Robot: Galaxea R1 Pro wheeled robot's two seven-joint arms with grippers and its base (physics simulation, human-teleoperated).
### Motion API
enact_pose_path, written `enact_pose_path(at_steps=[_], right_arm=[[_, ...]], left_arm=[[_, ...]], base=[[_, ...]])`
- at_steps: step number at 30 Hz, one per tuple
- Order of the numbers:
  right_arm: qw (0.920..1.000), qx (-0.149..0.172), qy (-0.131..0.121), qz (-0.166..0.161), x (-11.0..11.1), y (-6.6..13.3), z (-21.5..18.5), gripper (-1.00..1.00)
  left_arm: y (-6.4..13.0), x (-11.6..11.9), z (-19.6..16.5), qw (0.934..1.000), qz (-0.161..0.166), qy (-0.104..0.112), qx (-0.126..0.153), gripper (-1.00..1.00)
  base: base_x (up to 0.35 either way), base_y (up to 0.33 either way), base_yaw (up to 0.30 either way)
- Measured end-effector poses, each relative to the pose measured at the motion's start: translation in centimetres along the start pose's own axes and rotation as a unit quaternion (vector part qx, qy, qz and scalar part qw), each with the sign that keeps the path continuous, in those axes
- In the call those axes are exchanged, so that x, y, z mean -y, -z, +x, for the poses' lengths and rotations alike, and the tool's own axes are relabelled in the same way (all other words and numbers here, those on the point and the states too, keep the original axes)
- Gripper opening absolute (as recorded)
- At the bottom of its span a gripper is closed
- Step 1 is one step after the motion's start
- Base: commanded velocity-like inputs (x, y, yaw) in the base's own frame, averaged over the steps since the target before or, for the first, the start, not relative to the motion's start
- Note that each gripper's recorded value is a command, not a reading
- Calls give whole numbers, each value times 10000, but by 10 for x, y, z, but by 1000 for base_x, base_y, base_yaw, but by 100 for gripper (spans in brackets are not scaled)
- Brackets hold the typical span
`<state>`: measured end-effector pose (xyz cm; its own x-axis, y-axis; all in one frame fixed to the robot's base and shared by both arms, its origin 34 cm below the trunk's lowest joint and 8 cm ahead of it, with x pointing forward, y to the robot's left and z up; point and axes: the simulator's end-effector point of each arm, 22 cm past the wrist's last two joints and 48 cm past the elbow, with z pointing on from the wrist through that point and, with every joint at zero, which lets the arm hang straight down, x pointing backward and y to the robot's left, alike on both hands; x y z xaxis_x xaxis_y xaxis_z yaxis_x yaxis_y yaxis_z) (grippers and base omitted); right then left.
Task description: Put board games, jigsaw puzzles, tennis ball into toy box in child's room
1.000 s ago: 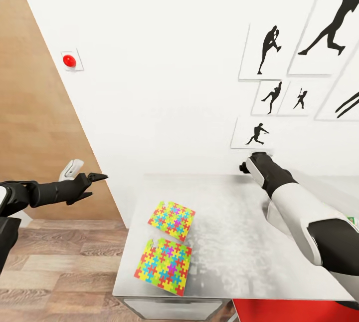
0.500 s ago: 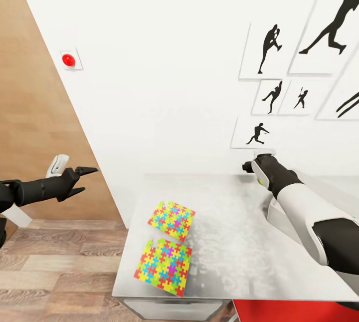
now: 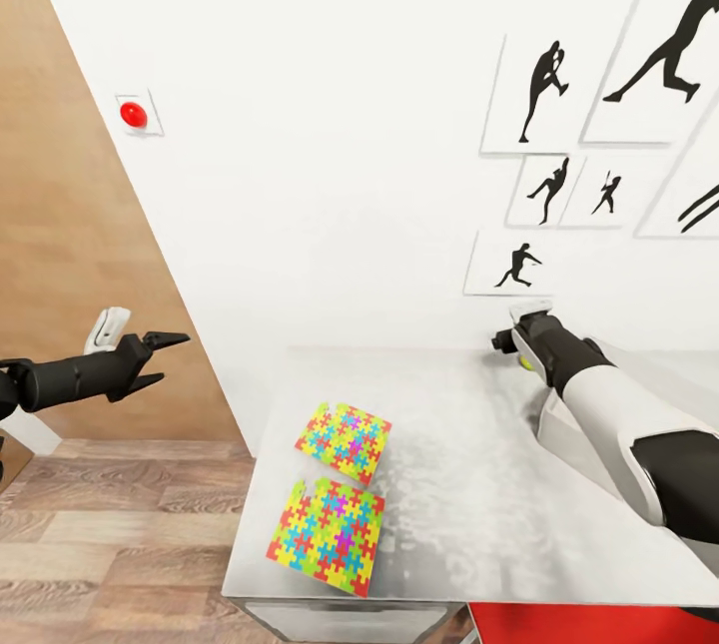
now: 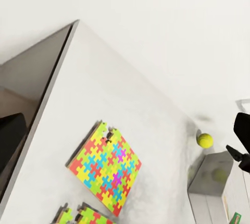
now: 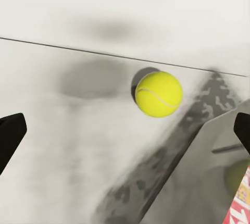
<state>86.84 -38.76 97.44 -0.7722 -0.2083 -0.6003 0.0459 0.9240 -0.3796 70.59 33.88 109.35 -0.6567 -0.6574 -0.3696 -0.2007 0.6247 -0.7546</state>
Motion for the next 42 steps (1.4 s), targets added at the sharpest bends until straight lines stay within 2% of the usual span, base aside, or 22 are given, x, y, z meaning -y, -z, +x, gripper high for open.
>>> enact_pose_path(at_steps=[9, 16, 21, 33, 39, 42], right_arm=[[10000, -37, 8, 23, 1, -8, 4, 100], [9999, -70, -15, 140, 17, -17, 10, 100], [9997, -148, 13, 182, 20, -24, 20, 100], [9995, -213, 33, 215, 19, -37, 31, 100], [9997, -2, 64, 215, 14, -43, 25, 100], [9989, 224, 348, 236, 11, -46, 17, 100]], left_arm=[[-3, -7, -3, 10000, -25, -23, 25, 100], [-8, -10, -2, 10000, -24, -34, 26, 100], [-12, -13, -1, 10000, -18, -42, 23, 100], [-20, -21, 0, 10000, -15, -45, 30, 100], [-25, -25, 2, 10000, -12, -50, 24, 100], [-27, -24, 4, 10000, 71, -16, -14, 100]], base=[[0, 0, 0], [0, 0, 0], [0, 0, 0], [0, 0, 0], [0, 0, 0], [0, 0, 0]])
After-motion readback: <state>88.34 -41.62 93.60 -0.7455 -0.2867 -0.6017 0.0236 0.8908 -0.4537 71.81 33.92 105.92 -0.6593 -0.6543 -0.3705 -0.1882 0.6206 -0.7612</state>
